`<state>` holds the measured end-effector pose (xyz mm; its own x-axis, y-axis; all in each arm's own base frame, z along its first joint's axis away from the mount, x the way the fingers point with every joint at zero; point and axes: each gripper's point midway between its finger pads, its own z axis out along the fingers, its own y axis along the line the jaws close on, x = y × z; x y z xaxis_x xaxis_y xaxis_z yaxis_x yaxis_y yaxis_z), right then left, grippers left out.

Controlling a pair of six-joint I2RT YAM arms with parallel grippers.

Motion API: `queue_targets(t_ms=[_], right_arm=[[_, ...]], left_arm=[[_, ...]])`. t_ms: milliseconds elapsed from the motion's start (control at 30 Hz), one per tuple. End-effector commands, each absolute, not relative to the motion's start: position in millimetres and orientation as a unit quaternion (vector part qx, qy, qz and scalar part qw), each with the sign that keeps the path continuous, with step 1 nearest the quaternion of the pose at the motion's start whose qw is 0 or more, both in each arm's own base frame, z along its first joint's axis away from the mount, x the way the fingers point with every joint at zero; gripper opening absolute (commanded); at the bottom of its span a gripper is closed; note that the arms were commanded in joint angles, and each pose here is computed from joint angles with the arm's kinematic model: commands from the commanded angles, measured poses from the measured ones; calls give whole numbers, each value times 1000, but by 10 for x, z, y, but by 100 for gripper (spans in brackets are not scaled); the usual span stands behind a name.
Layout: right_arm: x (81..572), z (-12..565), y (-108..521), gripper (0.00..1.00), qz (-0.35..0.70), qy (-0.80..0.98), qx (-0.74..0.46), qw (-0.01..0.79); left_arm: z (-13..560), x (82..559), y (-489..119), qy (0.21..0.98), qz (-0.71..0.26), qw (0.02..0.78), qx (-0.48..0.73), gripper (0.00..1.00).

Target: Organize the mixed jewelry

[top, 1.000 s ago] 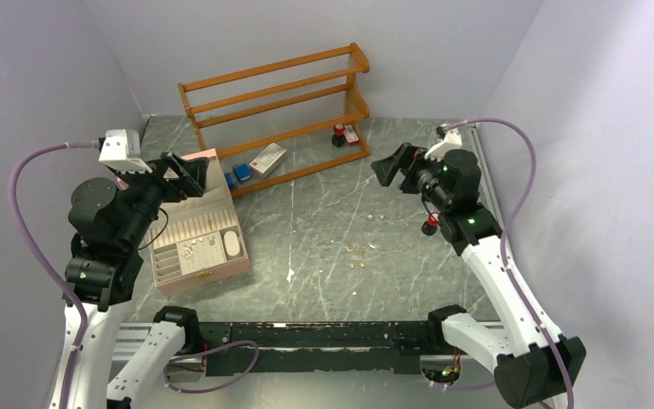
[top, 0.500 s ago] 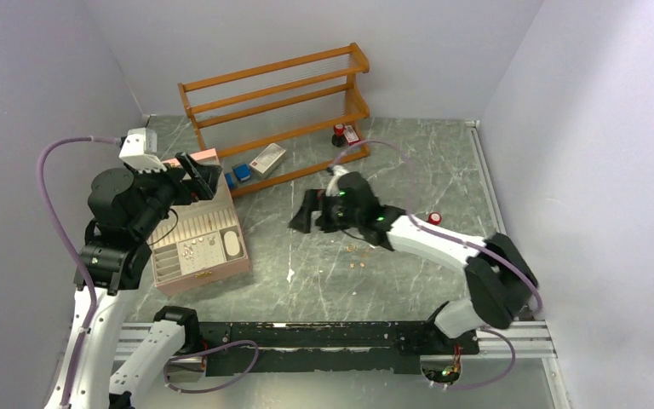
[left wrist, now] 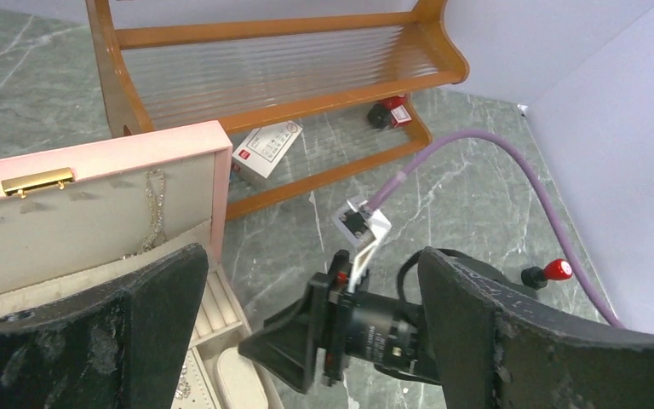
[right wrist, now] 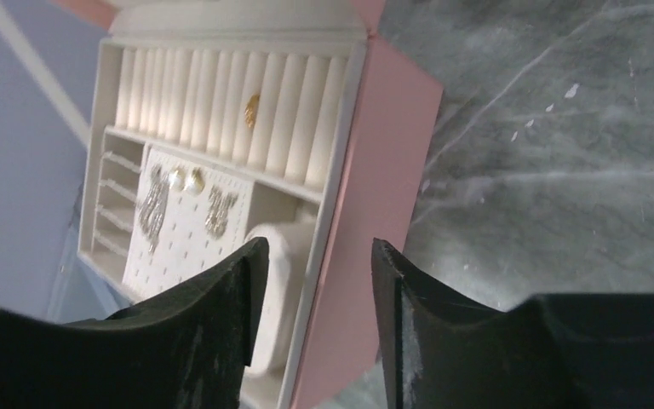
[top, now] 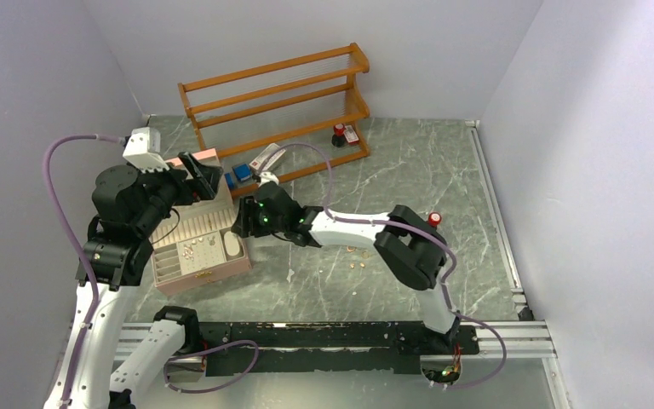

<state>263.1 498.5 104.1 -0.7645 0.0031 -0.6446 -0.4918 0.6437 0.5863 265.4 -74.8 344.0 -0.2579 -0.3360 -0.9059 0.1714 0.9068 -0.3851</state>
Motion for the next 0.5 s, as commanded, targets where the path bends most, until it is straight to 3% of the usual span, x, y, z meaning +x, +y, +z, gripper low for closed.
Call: queue_targets(t_ms=[0, 167, 467], right_arm=[[2904, 984, 5080, 48, 362, 858, -103, 350], [2916, 777, 5163, 38, 343, 868, -110, 342], [2963, 687, 4942, 7, 303, 877, -84, 362]], left_arm=[[3485, 2624, -696, 762, -201, 613, -59, 98], [3498, 2612, -736, 759, -210, 615, -51, 98], [3568, 2534, -988, 747, -262, 611, 10, 98]])
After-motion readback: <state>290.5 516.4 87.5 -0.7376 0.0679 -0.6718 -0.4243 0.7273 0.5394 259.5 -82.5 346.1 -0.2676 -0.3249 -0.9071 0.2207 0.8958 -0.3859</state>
